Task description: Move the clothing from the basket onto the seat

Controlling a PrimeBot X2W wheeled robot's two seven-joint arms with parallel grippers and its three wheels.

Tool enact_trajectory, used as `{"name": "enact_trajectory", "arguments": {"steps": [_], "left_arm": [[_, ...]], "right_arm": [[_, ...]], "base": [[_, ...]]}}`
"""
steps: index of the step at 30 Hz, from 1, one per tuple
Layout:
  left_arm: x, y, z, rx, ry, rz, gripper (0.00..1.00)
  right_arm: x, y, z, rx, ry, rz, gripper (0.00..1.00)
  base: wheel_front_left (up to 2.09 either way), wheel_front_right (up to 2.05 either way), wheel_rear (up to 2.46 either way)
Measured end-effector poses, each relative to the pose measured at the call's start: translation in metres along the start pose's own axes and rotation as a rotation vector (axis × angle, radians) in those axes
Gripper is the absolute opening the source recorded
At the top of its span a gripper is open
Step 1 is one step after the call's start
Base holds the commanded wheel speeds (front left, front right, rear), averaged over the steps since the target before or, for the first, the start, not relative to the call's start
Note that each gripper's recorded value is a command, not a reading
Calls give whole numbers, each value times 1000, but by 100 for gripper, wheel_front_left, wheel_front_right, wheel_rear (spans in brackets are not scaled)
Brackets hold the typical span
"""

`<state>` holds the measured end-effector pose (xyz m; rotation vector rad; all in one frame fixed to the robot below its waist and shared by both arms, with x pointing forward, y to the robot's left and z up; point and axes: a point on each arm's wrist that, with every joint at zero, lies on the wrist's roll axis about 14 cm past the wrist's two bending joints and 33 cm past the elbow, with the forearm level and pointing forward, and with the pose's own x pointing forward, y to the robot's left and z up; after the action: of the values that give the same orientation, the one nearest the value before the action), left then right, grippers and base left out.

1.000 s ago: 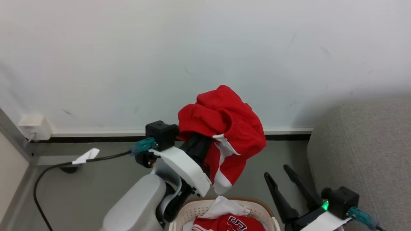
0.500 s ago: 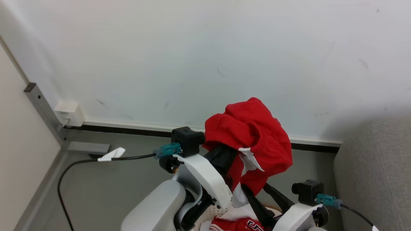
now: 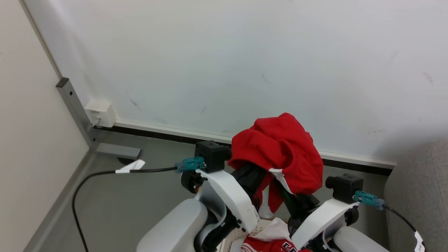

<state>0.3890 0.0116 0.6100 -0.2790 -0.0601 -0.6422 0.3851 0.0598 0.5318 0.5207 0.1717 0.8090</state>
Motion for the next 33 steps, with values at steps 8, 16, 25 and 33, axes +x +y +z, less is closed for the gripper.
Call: {"name": "enact_trajectory", "arguments": {"steps": [8,16,25,33], "left_arm": [[2,11,-7,-14,19,32,0],[9,9,-32,-23,84,20,100],[21,-23,-59,-24,128,-88,100],[35,-63,-75,-31,121,-221,100]], "right_arm": [[-7,-3,7,-30,-28,-3,0],[-31,-30,24,-15,-103,-95,0],[-76,-79,73,-59,-245,-257,0],[-141,-115,131,-177,-393,-413,0]], "base": [[0,0,0],[0,0,0],[0,0,0],[0,0,0]]}}
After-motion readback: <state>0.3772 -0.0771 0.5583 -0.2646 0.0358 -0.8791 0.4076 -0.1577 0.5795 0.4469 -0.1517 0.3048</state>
